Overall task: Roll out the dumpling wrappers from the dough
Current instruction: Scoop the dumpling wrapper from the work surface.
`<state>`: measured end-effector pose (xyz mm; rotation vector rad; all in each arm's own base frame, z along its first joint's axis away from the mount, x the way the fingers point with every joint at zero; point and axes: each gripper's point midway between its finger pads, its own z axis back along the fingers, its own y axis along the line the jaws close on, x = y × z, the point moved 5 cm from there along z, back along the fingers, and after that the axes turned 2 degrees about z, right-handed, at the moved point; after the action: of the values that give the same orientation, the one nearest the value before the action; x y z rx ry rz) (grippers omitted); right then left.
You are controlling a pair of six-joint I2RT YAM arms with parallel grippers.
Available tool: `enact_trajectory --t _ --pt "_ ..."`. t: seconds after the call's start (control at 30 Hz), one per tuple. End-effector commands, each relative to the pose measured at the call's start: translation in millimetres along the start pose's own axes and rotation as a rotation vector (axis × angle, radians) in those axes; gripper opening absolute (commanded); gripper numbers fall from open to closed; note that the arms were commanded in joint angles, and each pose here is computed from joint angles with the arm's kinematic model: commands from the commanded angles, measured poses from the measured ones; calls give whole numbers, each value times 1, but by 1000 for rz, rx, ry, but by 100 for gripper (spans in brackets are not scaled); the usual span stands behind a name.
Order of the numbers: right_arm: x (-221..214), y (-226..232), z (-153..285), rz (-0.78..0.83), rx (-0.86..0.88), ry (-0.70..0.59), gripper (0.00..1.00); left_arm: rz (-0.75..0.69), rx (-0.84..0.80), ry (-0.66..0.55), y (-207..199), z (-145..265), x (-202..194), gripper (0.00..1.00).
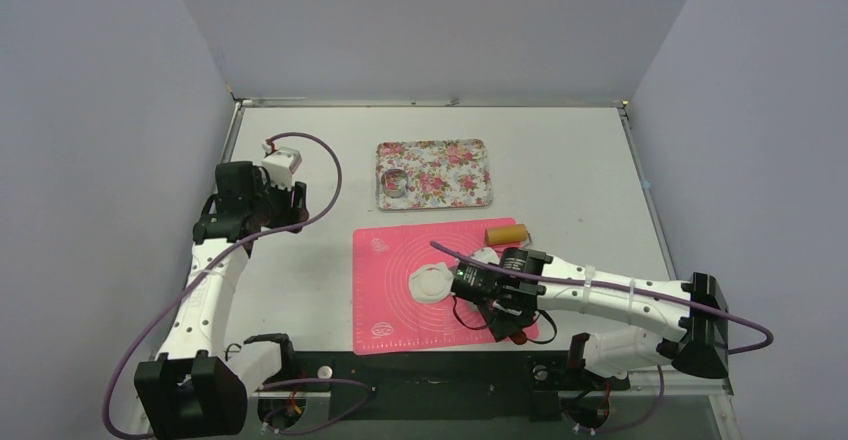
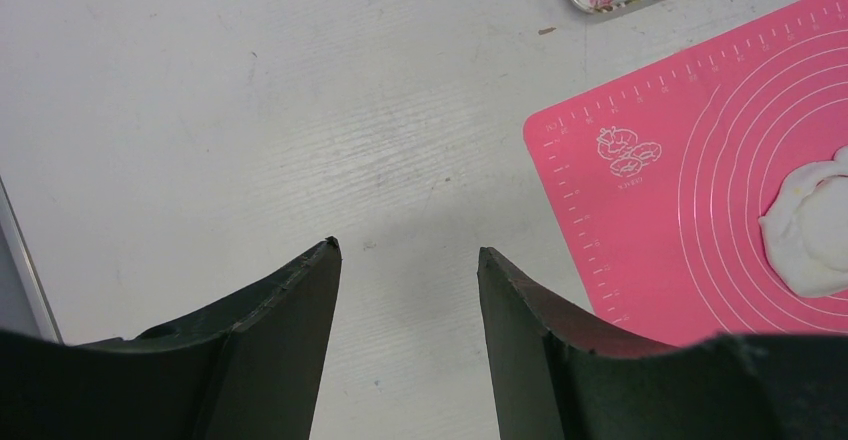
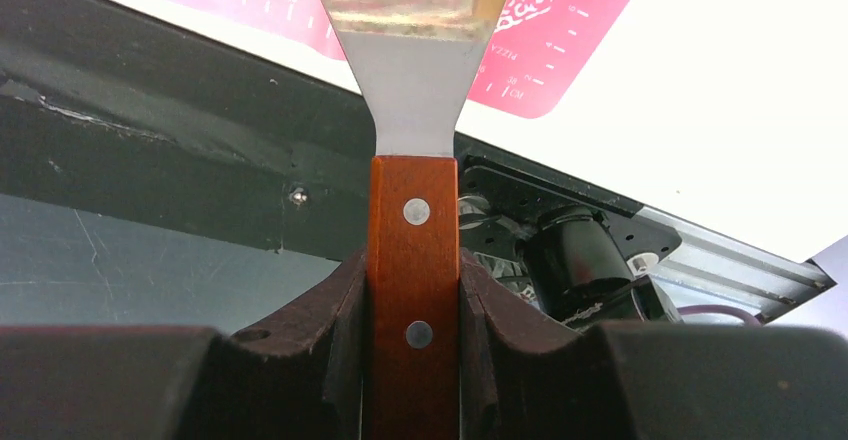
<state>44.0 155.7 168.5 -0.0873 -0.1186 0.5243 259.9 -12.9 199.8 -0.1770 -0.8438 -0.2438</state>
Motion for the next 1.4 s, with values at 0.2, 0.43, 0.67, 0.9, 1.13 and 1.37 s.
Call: enact_trajectory --t 0.2,0.43,0.67,0.9,1.13,1.37 --pt "14 4 9 6 73 -104 0 -4 28 -27 6 4 20 51" --pt "18 7 13 7 98 -126 0 2 28 -22 6 4 19 51" --pt "8 -16 12 -19 -52 -89 0 2 21 -20 5 4 18 51" --pt "-12 -32 15 -28 -136 -44 0 3 16 -20 4 4 17 51" --pt "-18 -8 1 73 -72 -10 0 3 12 -25 3 5 18 51" --pt "-13 -8 -7 119 -119 3 0 -1 9 -34 2 7 19 51"
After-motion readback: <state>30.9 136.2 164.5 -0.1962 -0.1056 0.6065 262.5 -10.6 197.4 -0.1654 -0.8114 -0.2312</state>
